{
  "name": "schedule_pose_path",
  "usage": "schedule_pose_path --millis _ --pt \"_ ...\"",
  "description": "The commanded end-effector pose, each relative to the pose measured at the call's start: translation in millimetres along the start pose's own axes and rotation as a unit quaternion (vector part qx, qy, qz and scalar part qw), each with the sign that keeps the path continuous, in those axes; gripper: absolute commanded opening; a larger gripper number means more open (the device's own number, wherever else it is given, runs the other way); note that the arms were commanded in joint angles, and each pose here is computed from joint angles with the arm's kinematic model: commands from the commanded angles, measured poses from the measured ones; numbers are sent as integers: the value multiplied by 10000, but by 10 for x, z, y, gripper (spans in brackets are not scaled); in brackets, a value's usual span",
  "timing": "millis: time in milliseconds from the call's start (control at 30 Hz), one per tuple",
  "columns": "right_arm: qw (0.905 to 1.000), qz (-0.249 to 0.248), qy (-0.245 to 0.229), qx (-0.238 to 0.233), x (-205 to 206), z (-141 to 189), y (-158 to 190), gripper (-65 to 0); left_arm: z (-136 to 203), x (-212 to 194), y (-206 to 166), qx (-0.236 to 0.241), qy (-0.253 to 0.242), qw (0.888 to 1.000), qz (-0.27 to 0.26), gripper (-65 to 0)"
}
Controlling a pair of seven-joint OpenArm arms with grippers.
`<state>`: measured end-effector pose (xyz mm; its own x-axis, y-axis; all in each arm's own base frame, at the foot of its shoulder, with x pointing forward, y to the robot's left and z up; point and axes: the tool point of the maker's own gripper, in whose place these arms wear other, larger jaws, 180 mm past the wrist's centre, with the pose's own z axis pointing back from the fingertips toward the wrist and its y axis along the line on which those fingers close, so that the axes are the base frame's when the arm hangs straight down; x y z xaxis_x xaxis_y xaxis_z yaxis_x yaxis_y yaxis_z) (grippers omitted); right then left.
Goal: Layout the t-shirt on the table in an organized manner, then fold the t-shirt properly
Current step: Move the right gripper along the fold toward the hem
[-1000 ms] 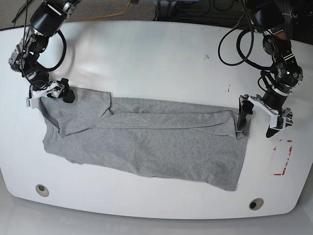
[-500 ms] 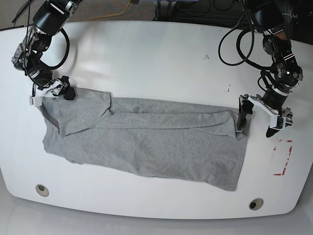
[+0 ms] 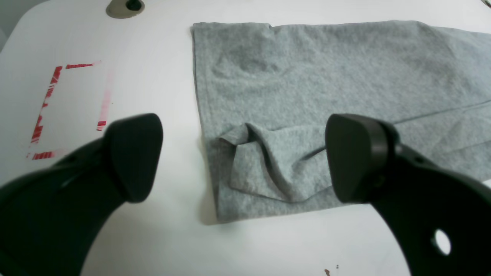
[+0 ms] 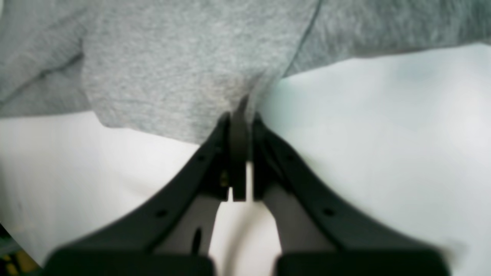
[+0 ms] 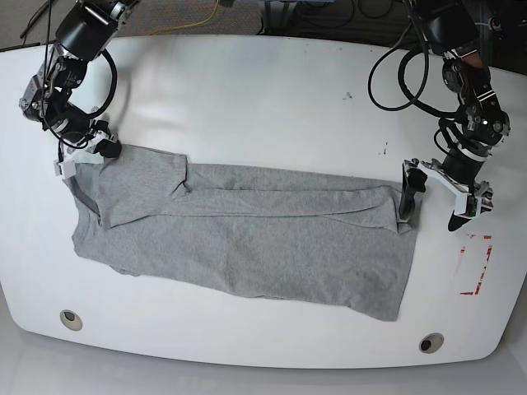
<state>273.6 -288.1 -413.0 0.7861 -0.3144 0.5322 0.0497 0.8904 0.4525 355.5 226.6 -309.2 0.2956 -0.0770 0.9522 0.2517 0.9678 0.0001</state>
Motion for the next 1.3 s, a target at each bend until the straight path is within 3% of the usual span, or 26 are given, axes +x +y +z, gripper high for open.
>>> schedule_pose_path --millis 0,167,400,900,1133,1267 --pt "9983 385 -441 -41 377 159 68 -650 1 213 38 0 -331 9994 -80 0" --pt "9963 551 -654 91 582 213 205 -650 1 213 38 0 -331 9994 -80 0" --pt "9939 377 -970 370 822 211 358 -650 0 206 40 2 -321 9995 -80 0" --pt "9831 753 -1088 1267 1272 -183 1211 -650 1 204 44 4 -311 9995 -87 0" --pt "9800 434 -992 1667 1368 -430 1399 -650 0 203 40 2 -313 9995 -80 0" --pt "9750 245 -1207 1851 1497 -510 1510 -650 0 203 40 2 -313 9995 -80 0"
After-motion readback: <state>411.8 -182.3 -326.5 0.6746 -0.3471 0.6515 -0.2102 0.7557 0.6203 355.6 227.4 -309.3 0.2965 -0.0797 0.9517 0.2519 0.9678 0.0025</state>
